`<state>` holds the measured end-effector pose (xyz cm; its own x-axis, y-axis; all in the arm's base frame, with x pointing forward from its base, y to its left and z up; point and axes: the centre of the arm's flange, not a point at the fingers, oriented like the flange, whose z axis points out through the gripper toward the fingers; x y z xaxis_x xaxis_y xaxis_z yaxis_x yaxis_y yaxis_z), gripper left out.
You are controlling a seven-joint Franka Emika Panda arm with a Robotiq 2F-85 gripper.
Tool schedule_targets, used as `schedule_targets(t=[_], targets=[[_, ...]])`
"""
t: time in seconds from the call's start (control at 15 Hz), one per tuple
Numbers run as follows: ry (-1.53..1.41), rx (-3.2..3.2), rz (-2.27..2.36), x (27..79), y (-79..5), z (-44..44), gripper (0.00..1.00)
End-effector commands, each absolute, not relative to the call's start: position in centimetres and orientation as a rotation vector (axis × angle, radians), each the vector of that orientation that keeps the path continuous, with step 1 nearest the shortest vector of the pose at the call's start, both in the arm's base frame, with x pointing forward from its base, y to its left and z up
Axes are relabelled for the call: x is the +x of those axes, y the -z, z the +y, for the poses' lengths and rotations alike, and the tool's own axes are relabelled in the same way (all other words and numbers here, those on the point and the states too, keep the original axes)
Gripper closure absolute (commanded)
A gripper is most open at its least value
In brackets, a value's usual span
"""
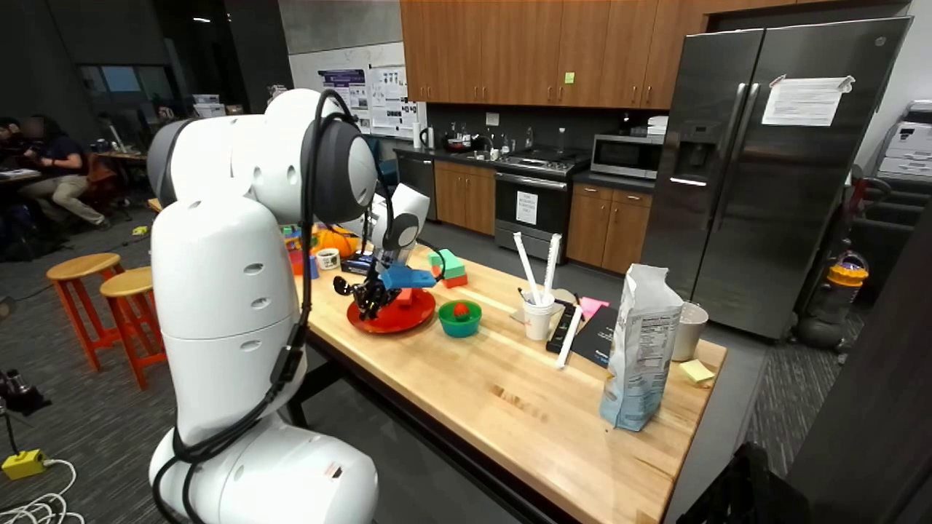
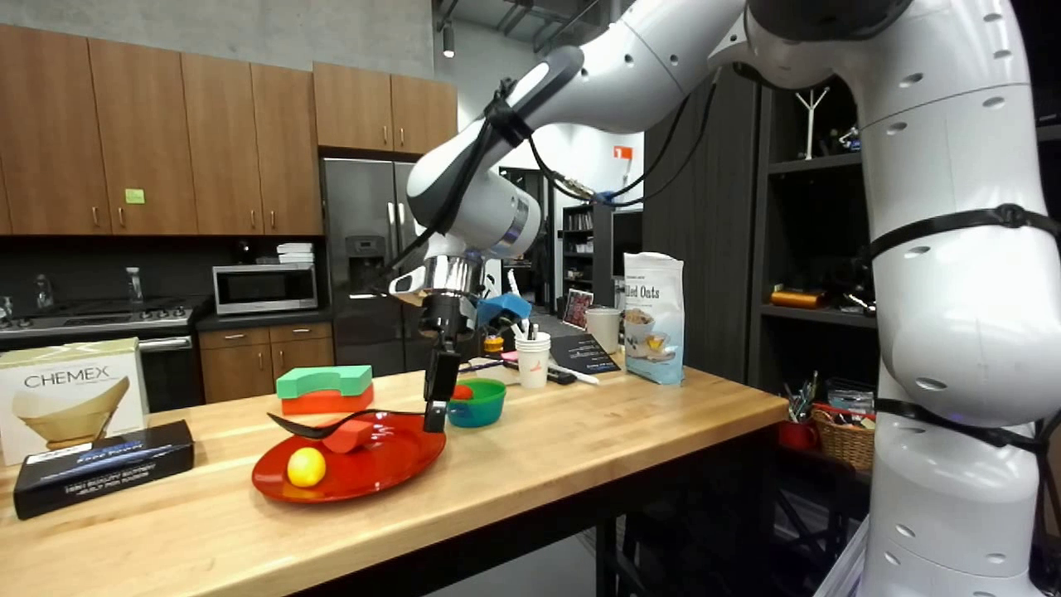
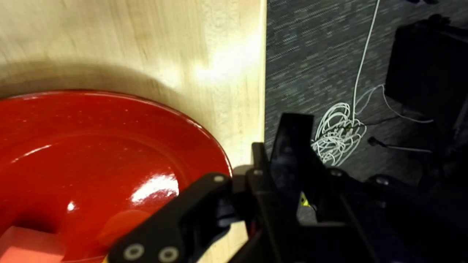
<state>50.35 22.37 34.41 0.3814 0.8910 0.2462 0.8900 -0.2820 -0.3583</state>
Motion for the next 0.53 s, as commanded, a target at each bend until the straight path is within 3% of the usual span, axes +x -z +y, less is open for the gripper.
schedule_targets(t=[0.0,0.47], targets=[[0.010,-2.139,-1.410,52.0,-33.3,21.8,0.94],[-0.189,-2.161,-1.347,53.2,-32.0,22.4,0.94]])
